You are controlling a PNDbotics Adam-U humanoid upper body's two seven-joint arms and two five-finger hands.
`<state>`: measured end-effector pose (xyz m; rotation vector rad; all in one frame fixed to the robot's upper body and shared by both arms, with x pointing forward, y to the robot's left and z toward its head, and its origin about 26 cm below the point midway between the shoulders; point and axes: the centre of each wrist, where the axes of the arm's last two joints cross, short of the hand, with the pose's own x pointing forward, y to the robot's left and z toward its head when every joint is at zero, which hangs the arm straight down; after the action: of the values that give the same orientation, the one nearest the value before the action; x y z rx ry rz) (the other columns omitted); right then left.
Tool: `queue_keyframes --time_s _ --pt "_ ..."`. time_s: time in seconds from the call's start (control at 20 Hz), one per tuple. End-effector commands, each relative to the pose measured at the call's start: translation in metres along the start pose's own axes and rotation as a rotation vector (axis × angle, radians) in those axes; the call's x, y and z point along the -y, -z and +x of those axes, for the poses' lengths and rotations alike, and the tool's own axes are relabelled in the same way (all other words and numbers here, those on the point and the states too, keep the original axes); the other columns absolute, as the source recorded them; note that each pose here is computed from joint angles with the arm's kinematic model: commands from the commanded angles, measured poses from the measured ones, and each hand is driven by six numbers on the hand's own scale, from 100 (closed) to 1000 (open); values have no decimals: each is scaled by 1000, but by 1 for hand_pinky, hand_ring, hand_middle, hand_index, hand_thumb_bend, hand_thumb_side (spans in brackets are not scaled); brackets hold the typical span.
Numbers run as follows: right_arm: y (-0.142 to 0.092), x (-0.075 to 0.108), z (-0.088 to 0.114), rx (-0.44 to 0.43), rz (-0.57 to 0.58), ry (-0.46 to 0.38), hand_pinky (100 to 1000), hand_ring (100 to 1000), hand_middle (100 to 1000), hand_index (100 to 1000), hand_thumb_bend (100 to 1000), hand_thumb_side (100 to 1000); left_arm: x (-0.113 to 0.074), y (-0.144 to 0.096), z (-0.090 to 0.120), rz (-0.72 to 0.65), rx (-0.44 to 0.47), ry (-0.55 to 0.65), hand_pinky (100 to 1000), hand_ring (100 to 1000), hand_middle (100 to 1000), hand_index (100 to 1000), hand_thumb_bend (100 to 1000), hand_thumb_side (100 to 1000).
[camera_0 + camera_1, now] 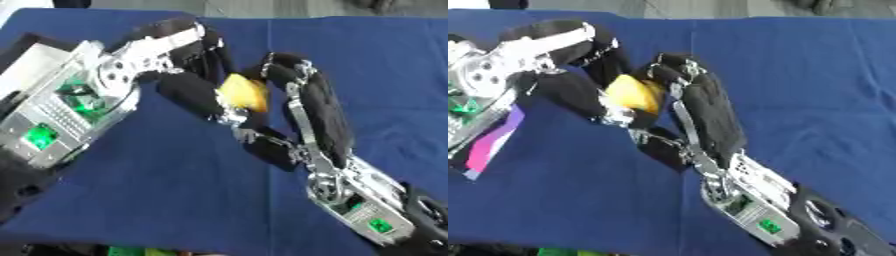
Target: Pick up the objects with one hand, pass them to the other hand, and then place them into the box on the other side of the table.
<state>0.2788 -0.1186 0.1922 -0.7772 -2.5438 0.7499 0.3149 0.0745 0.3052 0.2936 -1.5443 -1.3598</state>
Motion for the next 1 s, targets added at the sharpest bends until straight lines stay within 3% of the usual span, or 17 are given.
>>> queue_keyframes --time_s 0.05,0.45,0.75,1.0 --pt "4 7 5 40 -23 5 717 498 372 543 100 100 -6 4 -4 -36 -78 -18 672 511 406 502 540 100" --pt "3 6 4 39 -20 13 707 499 377 550 100 100 -5 10 -12 -23 -106 -45 654 466 340 401 528 100" --pt "3 7 4 44 -36 12 705 535 442 618 101 100 -5 12 -15 -4 -119 -46 639 441 306 355 531 100" --pt "2 7 3 57 -37 -7 746 625 546 726 322 100 -7 11 -17 21 -123 -49 635 434 300 345 502 100"
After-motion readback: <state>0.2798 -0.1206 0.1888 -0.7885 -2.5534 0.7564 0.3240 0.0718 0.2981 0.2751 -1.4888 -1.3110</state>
